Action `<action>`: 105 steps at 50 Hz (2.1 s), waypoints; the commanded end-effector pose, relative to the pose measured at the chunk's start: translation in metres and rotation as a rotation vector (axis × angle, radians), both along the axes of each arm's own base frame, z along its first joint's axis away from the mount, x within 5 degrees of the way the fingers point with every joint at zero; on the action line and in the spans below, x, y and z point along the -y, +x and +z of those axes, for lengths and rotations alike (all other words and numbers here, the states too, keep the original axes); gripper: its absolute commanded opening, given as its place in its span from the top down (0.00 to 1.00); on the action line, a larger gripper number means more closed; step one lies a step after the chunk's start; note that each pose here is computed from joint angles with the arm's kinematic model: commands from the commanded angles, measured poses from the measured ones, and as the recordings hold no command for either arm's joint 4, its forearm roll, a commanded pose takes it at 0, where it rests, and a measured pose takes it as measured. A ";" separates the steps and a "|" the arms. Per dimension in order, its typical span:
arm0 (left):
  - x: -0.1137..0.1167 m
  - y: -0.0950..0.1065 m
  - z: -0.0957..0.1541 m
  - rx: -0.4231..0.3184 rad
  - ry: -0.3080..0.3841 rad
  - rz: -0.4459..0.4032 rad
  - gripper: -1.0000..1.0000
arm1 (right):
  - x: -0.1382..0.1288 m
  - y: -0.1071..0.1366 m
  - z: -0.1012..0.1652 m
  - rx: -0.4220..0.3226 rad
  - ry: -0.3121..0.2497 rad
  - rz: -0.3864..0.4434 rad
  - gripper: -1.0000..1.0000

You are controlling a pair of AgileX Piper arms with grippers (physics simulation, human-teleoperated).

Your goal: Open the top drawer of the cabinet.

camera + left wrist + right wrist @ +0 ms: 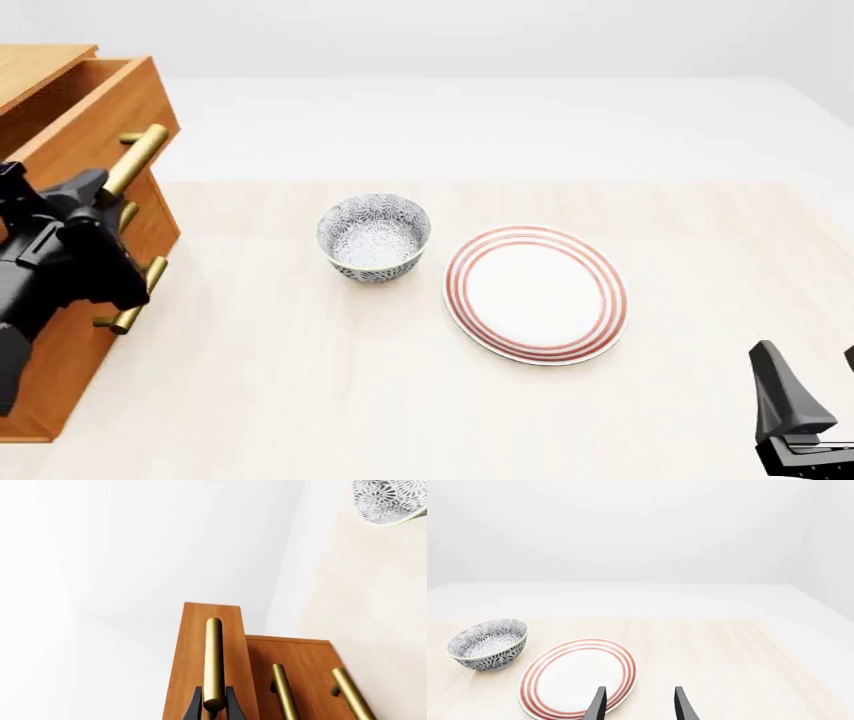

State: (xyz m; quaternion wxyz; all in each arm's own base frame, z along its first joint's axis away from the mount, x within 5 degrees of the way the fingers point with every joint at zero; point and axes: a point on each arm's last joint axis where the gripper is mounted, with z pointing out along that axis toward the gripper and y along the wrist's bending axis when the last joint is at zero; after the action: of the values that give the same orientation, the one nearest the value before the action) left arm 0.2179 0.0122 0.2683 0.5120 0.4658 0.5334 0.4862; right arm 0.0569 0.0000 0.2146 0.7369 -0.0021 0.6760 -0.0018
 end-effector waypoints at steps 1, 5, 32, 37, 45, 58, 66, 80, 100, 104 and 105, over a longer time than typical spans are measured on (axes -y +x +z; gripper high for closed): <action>0.006 -0.014 -0.002 0.015 -0.040 -0.012 1.00 | 0.000 0.000 0.000 0.000 0.000 0.000 0.00; 0.007 -0.016 -0.002 0.020 -0.041 -0.019 1.00 | 0.000 0.000 0.000 0.000 0.000 0.000 0.00; 0.016 -0.033 -0.001 0.042 -0.049 -0.066 1.00 | 0.000 0.000 0.000 0.000 0.000 0.000 0.00; 0.018 -0.036 0.003 0.051 -0.046 -0.075 1.00 | 0.000 0.000 0.000 0.000 0.000 0.000 0.00; 0.021 -0.036 0.006 0.056 -0.047 -0.093 1.00 | 0.000 0.000 0.000 0.000 0.000 0.000 0.00; 0.029 -0.039 0.009 0.039 -0.078 -0.134 0.00 | 0.000 0.000 0.000 0.000 0.000 0.000 0.00; 0.032 -0.042 0.018 0.035 -0.107 -0.157 0.00 | 0.000 0.000 0.000 0.000 0.000 0.000 0.00; 0.035 -0.056 0.046 0.068 -0.182 -0.186 0.00 | 0.000 0.000 0.000 0.000 0.000 0.000 0.00; 0.031 -0.059 0.066 0.081 -0.407 -0.178 0.00 | 0.000 0.000 0.000 0.000 0.000 0.000 0.00; 0.033 -0.058 0.072 0.076 -0.476 -0.189 0.00 | 0.000 0.000 0.000 0.000 0.000 0.000 0.00; 0.033 -0.059 0.073 0.079 -0.489 -0.192 0.00 | 0.000 0.000 0.000 0.000 0.000 0.000 0.00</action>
State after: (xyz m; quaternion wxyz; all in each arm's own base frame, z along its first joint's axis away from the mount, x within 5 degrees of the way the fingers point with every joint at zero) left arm 0.1602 -0.0200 0.3304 0.6491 0.3922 0.5492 0.3511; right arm 0.0569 0.0000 0.2146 0.7369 -0.0021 0.6760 -0.0017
